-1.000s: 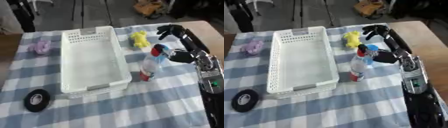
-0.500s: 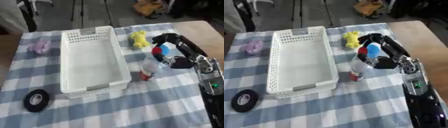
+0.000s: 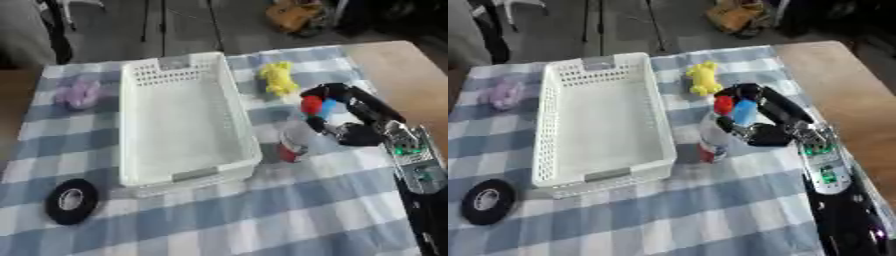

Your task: Pick up objects on the table and place them in the box.

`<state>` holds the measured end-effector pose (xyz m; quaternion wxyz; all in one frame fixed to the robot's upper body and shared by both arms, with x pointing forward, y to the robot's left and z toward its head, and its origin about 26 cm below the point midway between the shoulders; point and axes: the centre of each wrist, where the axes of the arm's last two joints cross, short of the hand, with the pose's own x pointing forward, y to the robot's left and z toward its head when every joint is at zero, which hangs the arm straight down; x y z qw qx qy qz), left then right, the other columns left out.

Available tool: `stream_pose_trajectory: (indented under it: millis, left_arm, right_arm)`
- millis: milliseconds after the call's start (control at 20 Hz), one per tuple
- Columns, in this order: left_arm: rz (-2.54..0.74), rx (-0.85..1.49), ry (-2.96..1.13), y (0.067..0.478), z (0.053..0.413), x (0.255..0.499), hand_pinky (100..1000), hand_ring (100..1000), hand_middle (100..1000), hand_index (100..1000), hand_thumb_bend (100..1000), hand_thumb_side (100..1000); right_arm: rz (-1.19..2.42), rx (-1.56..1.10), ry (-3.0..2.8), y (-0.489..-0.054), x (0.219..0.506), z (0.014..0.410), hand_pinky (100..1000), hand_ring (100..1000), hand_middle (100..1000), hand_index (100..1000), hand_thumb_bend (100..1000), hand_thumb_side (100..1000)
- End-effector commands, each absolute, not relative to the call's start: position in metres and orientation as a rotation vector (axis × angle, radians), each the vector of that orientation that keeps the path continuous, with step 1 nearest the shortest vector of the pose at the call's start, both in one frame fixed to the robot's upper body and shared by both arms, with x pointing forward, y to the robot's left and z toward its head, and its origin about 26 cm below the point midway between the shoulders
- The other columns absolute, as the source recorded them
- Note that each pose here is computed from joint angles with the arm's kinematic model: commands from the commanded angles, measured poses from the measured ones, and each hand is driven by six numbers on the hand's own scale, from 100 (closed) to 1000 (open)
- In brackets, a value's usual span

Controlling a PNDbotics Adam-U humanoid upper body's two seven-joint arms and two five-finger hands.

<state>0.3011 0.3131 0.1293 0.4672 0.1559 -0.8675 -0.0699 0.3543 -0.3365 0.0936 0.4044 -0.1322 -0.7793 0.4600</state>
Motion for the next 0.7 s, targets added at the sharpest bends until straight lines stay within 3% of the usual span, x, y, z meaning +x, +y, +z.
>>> stream_pose_trajectory:
  millis: [50,700]
  left_arm:
    - [-0.195,0.394,-2.149,0.315,0.137,0.301,439,934,879,866,565,950]
    - [-0.194,0.387,-2.15,0.314,0.137,0.302,439,934,879,866,564,951]
  right_arm:
    - [1.212,-0.368,-1.954,-0.341,0.358,0.098,782,632,700,859,393,724]
    - [1.302,-0.446,-1.873,-0.321,0.369,0.078,734,624,689,850,447,754]
